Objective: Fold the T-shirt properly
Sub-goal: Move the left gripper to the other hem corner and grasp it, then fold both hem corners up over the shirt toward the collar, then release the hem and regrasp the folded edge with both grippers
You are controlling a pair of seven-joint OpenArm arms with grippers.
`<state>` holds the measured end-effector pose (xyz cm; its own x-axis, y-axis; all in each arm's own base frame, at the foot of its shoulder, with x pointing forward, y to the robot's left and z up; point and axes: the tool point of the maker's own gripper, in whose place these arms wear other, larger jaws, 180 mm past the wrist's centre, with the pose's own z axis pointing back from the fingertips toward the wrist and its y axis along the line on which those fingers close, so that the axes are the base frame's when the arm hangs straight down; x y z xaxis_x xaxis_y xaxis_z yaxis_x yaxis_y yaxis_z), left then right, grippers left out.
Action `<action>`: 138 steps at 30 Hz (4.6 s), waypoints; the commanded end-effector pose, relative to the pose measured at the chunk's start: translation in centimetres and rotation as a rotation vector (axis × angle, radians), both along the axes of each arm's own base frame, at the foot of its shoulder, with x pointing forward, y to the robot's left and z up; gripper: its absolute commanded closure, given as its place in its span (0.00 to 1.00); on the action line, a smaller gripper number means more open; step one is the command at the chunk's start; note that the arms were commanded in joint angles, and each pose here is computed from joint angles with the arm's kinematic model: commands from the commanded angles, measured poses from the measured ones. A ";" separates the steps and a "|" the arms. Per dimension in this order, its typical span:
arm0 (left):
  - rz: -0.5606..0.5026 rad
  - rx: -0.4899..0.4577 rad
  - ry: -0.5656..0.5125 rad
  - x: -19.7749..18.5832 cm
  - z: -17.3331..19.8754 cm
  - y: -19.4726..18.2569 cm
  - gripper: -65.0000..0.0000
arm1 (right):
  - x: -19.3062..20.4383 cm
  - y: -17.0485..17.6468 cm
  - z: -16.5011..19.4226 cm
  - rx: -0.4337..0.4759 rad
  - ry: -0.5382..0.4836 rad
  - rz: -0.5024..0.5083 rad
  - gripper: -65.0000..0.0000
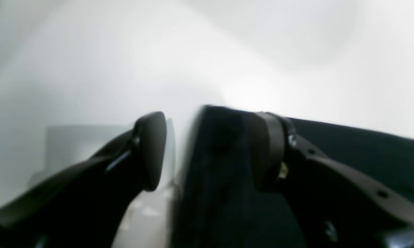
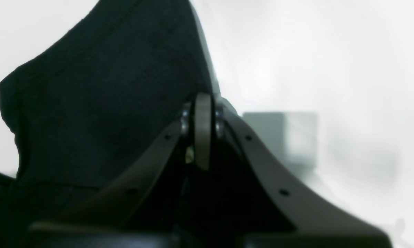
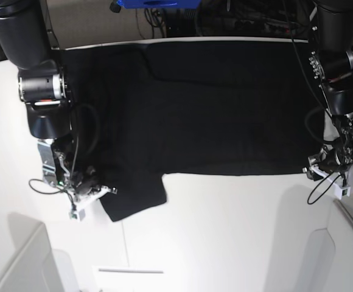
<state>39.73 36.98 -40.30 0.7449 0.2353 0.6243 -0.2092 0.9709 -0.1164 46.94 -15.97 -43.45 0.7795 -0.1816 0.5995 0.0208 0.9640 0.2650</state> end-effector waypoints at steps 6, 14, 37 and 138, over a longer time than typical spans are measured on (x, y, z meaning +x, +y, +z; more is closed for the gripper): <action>0.031 0.021 -0.048 0.9 1.6 1.7 0.43 | 1.4 -0.2 1.8 -0.001 -0.047 0.003 1.00; 0.040 -0.001 -0.015 0.2 0.3 1.5 0.44 | 1.0 -0.2 1.3 0.001 -0.039 0.002 1.00; -0.009 0.040 -0.024 -1.2 0.0 0.6 1.00 | 0.3 -1.4 0.7 -0.015 -0.030 -0.004 1.00; -0.142 0.210 -0.095 -15.7 9.1 -3.0 1.00 | -25.9 -7.4 9.9 0.055 -0.067 -0.153 1.00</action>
<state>23.44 33.33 -32.56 0.7222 0.0167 0.6914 -0.0694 0.9964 0.0485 20.51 -23.10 -34.60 0.7239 -0.3428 0.5987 0.1659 0.9288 0.3313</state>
